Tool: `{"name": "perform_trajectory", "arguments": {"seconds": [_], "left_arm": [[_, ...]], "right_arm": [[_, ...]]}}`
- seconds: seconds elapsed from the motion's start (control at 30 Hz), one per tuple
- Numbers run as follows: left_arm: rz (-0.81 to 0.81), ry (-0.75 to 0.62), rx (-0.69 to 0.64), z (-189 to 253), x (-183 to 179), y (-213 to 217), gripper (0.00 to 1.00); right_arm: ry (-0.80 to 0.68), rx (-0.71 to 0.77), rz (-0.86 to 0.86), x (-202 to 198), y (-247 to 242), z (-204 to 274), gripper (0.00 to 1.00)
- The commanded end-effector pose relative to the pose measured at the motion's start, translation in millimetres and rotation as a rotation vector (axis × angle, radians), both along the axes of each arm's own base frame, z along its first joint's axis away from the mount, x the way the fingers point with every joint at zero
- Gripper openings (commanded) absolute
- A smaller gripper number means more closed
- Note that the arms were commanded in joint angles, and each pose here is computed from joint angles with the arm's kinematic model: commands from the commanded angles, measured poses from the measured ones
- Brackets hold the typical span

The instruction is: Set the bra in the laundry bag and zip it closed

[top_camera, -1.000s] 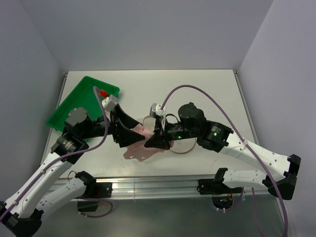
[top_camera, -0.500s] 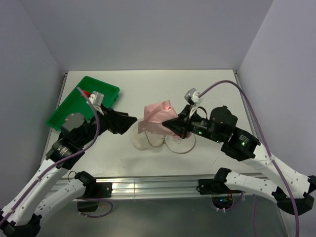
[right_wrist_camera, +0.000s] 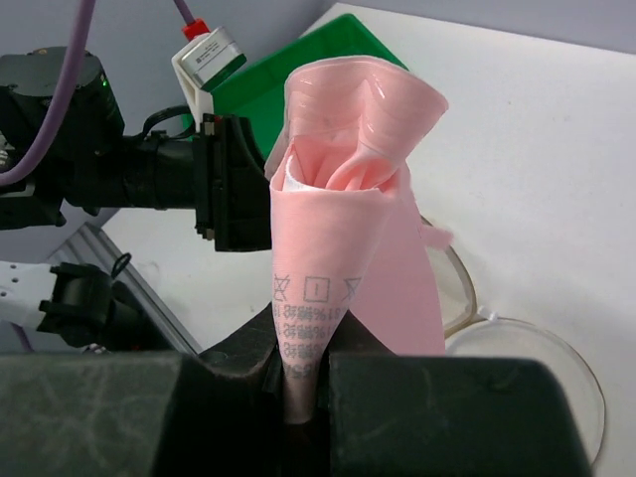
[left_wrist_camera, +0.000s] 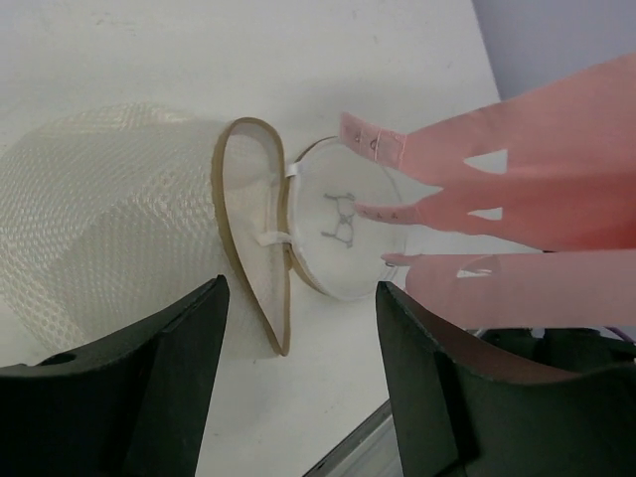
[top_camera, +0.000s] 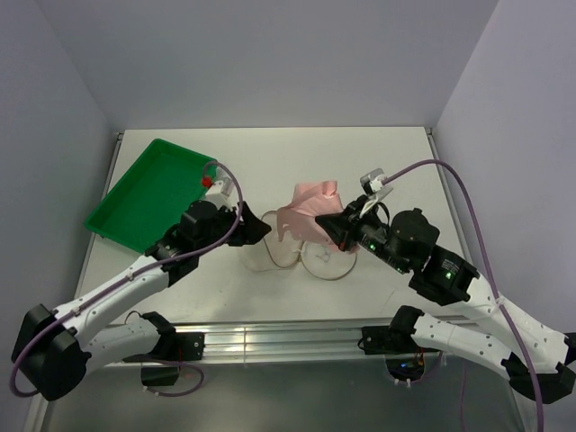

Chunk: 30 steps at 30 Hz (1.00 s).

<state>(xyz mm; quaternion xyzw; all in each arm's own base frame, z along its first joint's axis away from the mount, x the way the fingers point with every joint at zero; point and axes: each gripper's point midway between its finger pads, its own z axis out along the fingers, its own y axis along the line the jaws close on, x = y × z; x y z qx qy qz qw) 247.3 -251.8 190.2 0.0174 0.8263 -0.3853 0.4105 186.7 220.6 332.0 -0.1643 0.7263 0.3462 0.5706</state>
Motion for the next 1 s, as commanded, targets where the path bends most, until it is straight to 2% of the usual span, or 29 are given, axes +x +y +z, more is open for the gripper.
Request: {"name": "perform_trajectory", "arguments": {"seconds": [0.0,0.17,0.27,0.3,0.33,0.4,0.43,0.47,0.5,0.6,0.63,0.67,0.97], "left_arm": [[0.031,-0.084,-0.006,21.2,21.9,-13.2,0.67],[0.072,-0.074,0.12,-1.0,33.3,-17.3,0.64],[0.1,-0.072,0.191,-13.1,34.8,-14.5,0.57],[0.123,-0.082,0.209,-14.4,37.7,-11.7,0.54],[0.124,-0.093,0.222,-14.4,37.5,-12.2,0.45],[0.143,-0.094,0.249,-17.0,40.7,-9.9,0.39],[0.142,-0.097,0.264,-18.6,40.8,-9.3,0.3],[0.146,-0.093,0.279,-21.8,41.6,-8.6,0.27],[0.152,-0.095,0.291,-22.5,42.7,-8.0,0.28],[0.175,-0.097,0.345,-28.9,43.8,-2.2,0.4],[0.186,-0.101,0.359,-30.1,44.5,0.2,0.47],[0.187,-0.101,0.367,-31.4,44.6,0.6,0.49],[0.214,-0.114,0.427,-36.9,49.2,3.8,0.43]], "right_arm": [[-0.014,0.063,-0.05,9.0,-1.7,7.1,0.0],[0.01,0.078,-0.068,13.0,0.4,-10.0,0.0],[-0.002,0.105,-0.088,15.2,-1.9,-11.5,0.0],[-0.007,0.12,-0.089,15.5,-1.6,-9.4,0.0],[-0.007,0.125,-0.089,15.7,-1.3,-9.9,0.0],[0.002,0.13,-0.093,17.3,0.6,-14.7,0.0],[0.007,0.129,-0.095,17.9,1.0,-18.3,0.0],[0.01,0.135,-0.094,18.4,2.5,-18.7,0.0],[0.012,0.135,-0.096,19.0,2.9,-20.2,0.0],[0.006,0.154,-0.105,19.7,1.6,-20.0,0.0],[0.003,0.158,-0.106,19.4,0.8,-19.0,0.0],[0.004,0.156,-0.104,19.4,1.2,-19.5,0.0],[0.015,0.161,-0.099,19.8,4.1,-22.9,0.0]]}}
